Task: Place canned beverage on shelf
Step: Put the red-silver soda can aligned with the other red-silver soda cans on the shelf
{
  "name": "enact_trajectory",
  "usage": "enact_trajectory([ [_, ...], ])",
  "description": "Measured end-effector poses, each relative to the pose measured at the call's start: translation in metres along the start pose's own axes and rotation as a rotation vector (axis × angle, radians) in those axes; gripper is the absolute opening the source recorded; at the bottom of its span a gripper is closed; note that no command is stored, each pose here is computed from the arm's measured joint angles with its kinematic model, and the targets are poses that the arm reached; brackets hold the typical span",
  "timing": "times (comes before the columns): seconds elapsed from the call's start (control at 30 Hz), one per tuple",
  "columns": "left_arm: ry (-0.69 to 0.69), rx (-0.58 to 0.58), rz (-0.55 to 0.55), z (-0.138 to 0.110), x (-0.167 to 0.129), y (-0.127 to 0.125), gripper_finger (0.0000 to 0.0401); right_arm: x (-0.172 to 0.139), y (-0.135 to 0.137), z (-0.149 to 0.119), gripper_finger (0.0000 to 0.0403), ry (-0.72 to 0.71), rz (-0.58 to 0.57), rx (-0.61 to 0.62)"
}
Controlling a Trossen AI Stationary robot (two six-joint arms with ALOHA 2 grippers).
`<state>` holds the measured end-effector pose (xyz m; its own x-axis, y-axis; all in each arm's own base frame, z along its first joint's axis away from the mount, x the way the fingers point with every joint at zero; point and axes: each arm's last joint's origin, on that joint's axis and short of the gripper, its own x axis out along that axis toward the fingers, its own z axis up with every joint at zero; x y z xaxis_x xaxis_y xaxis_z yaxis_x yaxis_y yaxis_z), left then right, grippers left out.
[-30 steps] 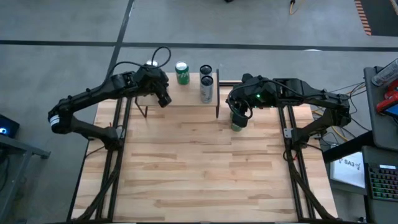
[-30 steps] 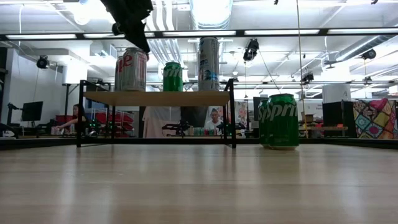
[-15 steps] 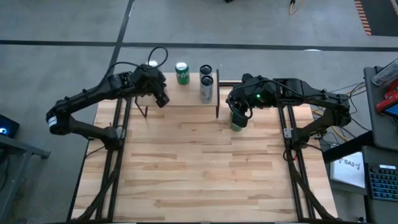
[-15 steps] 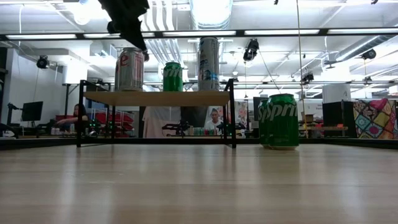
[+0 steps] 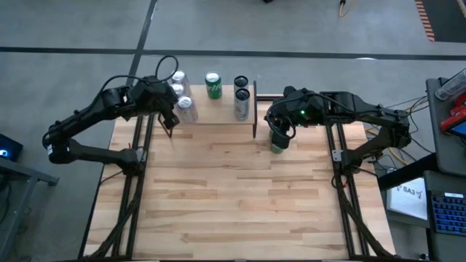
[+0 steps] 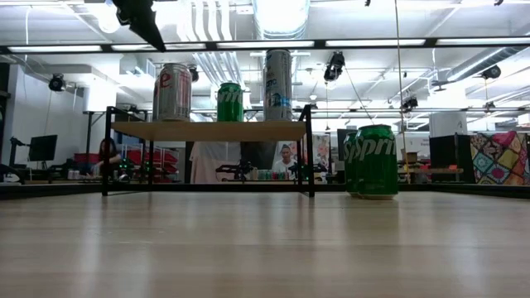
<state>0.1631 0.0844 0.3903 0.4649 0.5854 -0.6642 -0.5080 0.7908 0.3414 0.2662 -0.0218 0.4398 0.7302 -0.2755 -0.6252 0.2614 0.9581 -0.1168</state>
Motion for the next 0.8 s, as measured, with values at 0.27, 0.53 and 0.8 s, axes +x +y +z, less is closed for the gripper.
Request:
enact_trajectory([
  [0.27, 0.045, 0.016, -0.007, -0.003, 0.016, -0.006, 0.0, 0.0, 0.001, 0.0, 0.0012, -0.005, 0.003, 0.01],
  [0.53, 0.053, -0.024, -0.006, -0.002, 0.02, -0.008, 0.0, -0.002, 0.01, 0.0, 0.0012, -0.008, 0.029, -0.006],
  [0.8, 0.05, -0.086, -0.014, -0.002, 0.019, -0.01, 0.0, -0.004, 0.016, 0.0, 0.0012, -0.019, 0.048, -0.019],
])
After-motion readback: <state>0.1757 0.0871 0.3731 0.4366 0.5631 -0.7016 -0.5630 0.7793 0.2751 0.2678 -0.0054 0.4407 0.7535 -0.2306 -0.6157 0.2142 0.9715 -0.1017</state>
